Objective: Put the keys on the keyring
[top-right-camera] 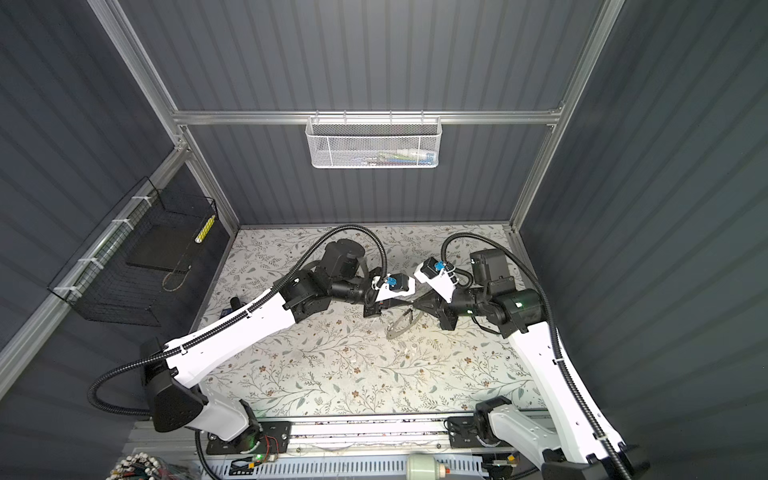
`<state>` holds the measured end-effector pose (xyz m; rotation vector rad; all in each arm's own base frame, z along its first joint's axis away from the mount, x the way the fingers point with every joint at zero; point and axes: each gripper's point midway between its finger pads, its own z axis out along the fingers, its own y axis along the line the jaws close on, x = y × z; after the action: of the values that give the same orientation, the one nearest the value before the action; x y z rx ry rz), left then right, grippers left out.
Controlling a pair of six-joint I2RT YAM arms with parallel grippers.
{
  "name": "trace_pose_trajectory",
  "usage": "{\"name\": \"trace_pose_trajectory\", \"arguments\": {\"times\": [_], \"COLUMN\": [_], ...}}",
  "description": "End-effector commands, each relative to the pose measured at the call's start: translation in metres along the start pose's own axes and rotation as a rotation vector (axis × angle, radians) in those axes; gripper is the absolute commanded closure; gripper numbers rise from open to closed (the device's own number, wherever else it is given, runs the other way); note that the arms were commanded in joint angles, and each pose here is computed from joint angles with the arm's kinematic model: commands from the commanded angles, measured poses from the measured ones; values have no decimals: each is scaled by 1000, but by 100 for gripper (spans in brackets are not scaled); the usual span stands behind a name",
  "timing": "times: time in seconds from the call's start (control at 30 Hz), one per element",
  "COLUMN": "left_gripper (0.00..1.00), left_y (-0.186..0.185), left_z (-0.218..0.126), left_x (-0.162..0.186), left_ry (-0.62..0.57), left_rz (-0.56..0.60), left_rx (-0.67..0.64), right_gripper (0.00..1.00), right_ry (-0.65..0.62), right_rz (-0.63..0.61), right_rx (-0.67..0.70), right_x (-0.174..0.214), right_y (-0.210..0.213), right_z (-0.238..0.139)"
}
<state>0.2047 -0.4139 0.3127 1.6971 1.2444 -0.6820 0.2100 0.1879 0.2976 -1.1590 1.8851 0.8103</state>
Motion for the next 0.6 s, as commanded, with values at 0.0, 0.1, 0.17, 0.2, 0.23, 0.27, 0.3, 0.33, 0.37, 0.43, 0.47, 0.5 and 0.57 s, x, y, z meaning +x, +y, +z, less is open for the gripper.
{"name": "trace_pose_trajectory", "arguments": {"times": [0.0,0.1,0.17,0.2,0.23,0.27,0.3,0.33,0.37,0.43,0.47,0.5,0.57], "left_gripper": [78,83,84,84,83,83,83,82,82,83,83,83,84], "left_y": [-2,-4,-5,-7,-8,-9,-11,-14,-14,-16,-18,-19,-21], "left_z": [4,5,6,7,7,7,7,8,8,8,8,9,9], "left_x": [-4,-4,-4,-4,-5,-5,-5,-5,-6,-6,-5,-5,-5], "left_ry": [-2,1,-3,-3,-6,-7,-10,-13,-17,-19,-19,-20,-19], "left_rz": [14,16,17,18,18,15,16,15,15,12,12,12,12], "left_rx": [23,32,41,49,57,67,78,91,98,110,120,126,143], "right_gripper": [100,100,100,100,100,100,100,100,100,100,100,100,100], "right_ry": [-39,-41,-41,-39,-38,-39,-41,-45,-48,-54,-58,-59,-63], "right_rz": [-41,-46,-56,-65,-76,-87,-96,-110,-120,-135,-143,-148,-165], "right_rx": [-32,-37,-37,-32,-24,-18,-15,-13,-11,-9,-8,-7,-7], "right_x": [-13,-14,-13,-13,-13,-13,-12,-13,-13,-14,-14,-14,-15], "right_y": [9,10,11,11,10,10,10,11,11,12,12,12,13], "right_z": [-4,-4,-4,-4,-4,-5,-4,-5,-5,-5,-5,-5,-5]}}
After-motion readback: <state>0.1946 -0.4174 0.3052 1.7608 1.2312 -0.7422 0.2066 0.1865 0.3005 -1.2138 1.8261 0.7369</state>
